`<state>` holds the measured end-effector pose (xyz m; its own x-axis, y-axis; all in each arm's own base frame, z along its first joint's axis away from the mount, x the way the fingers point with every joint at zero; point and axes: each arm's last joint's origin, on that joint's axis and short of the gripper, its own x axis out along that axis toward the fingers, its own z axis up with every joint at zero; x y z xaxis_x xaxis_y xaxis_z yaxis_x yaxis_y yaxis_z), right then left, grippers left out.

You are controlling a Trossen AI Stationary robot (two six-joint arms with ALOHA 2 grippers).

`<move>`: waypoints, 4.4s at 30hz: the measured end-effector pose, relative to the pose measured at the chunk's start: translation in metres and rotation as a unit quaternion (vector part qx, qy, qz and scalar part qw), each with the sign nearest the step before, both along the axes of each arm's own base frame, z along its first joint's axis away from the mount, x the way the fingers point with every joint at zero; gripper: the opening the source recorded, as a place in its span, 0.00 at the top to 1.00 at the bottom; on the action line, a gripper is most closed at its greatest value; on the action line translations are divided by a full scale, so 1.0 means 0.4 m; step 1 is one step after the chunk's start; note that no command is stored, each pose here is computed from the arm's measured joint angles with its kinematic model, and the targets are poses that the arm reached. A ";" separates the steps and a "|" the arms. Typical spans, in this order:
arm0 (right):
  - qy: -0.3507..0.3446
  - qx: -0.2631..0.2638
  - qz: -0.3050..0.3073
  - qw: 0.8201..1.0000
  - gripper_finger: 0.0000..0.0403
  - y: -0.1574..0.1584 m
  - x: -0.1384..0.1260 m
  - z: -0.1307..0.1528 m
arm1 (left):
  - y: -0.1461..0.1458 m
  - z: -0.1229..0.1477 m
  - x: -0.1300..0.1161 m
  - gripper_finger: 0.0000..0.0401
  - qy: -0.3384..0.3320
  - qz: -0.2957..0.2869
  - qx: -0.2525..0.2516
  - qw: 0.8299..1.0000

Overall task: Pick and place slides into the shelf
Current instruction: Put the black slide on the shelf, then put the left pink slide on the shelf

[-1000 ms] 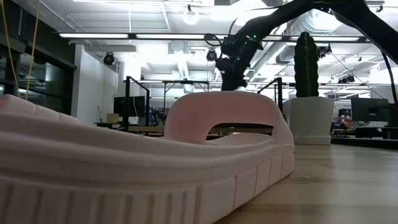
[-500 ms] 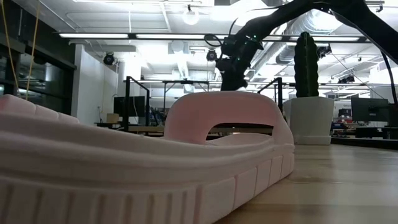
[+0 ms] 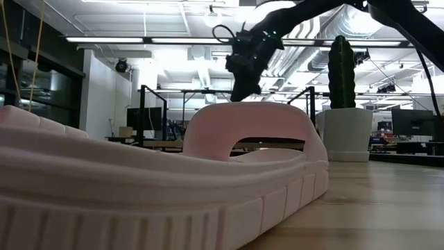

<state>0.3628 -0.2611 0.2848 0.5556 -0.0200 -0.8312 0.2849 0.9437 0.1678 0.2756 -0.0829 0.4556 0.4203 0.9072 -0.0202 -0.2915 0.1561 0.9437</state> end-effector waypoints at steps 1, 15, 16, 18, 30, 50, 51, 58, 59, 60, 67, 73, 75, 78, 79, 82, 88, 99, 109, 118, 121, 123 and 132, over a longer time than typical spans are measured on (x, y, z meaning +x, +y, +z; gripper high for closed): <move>0.004 -0.010 0.000 1.000 0.78 0.009 0.008 0.000 | 0.000 0.000 0.000 0.42 0.000 0.001 0.000 1.000; 0.010 -0.080 0.008 0.997 0.99 0.060 0.061 0.004 | 0.000 0.000 0.000 0.42 0.000 0.003 0.002 1.000; 0.006 -0.078 0.005 0.997 0.99 0.060 0.066 0.000 | 0.000 0.000 0.000 0.42 0.000 0.003 0.002 1.000; 0.005 -0.071 0.006 0.997 0.99 0.060 0.080 -0.019 | 0.000 0.000 0.000 0.42 0.000 0.003 0.002 1.000; 0.043 -0.035 0.036 0.998 1.00 0.044 0.133 -0.170 | 0.000 0.000 0.000 0.42 0.001 0.003 0.002 1.000; 0.098 -0.029 0.001 0.995 1.00 0.051 0.116 -0.178 | 0.000 0.000 0.000 0.42 -0.012 0.003 -0.004 1.000; 0.087 -0.025 0.005 0.996 1.00 0.050 0.120 -0.179 | 0.000 0.000 0.000 0.42 -0.012 0.003 -0.004 1.000; -0.008 0.010 0.046 0.999 1.00 0.054 0.153 -0.170 | 0.000 0.000 0.000 0.42 -0.012 0.003 -0.004 1.000; -0.016 0.018 0.051 0.998 1.00 0.058 0.157 -0.168 | 0.000 0.000 0.000 0.42 -0.012 0.003 -0.004 1.000; -0.022 0.026 0.058 0.998 1.00 0.063 0.160 -0.168 | 0.000 0.000 0.000 0.42 -0.012 0.003 -0.004 1.000; -0.079 0.123 0.143 0.979 1.00 0.136 0.194 -0.159 | 0.000 0.000 0.000 0.42 -0.012 0.003 -0.004 1.000; -0.104 0.187 0.207 0.955 1.00 0.223 0.227 -0.152 | 0.000 0.000 0.000 0.42 -0.012 0.003 -0.004 1.000; -0.103 0.191 0.221 0.951 1.00 0.256 0.239 -0.152 | 0.000 0.000 0.000 0.42 -0.012 0.003 -0.004 1.000; -0.091 0.199 0.244 0.945 1.00 0.317 0.254 -0.153 | 0.000 -0.001 0.000 0.42 -0.010 0.003 -0.003 1.000; -0.084 0.202 0.252 0.943 1.00 0.338 0.257 -0.154 | 0.000 -0.001 0.000 0.42 -0.011 0.003 -0.004 1.000; -0.071 0.201 0.285 0.934 1.00 0.398 0.266 -0.157 | 0.000 -0.001 -0.001 0.42 -0.021 0.003 -0.008 1.000; -0.015 0.172 0.316 0.933 1.00 0.493 0.265 -0.168 | 0.007 -0.017 -0.018 0.42 -0.025 0.004 -0.013 1.000; 0.035 0.148 0.330 0.932 1.00 0.556 0.257 -0.176 | 0.051 -0.030 -0.139 0.42 -0.063 -0.073 -0.205 0.974; 0.052 0.173 0.301 0.936 1.00 0.587 0.259 -0.176 | 0.050 -0.062 -0.182 0.42 -0.005 -0.101 -0.405 0.909; 0.076 0.182 0.307 0.931 1.00 0.641 0.245 -0.161 | 0.036 -0.149 -0.174 0.42 0.089 -0.086 -0.437 0.891; 0.072 0.166 0.313 0.932 1.00 0.660 0.243 -0.146 | 0.016 -0.193 -0.177 0.42 0.132 -0.088 -0.436 0.886; 0.070 0.162 0.316 0.932 1.00 0.670 0.239 -0.136 | -0.004 -0.223 -0.183 0.42 0.160 -0.095 -0.430 0.884; 0.041 0.129 0.316 0.939 1.00 0.678 0.246 -0.111 | -0.114 -0.328 -0.249 0.42 0.194 -0.131 -0.379 0.895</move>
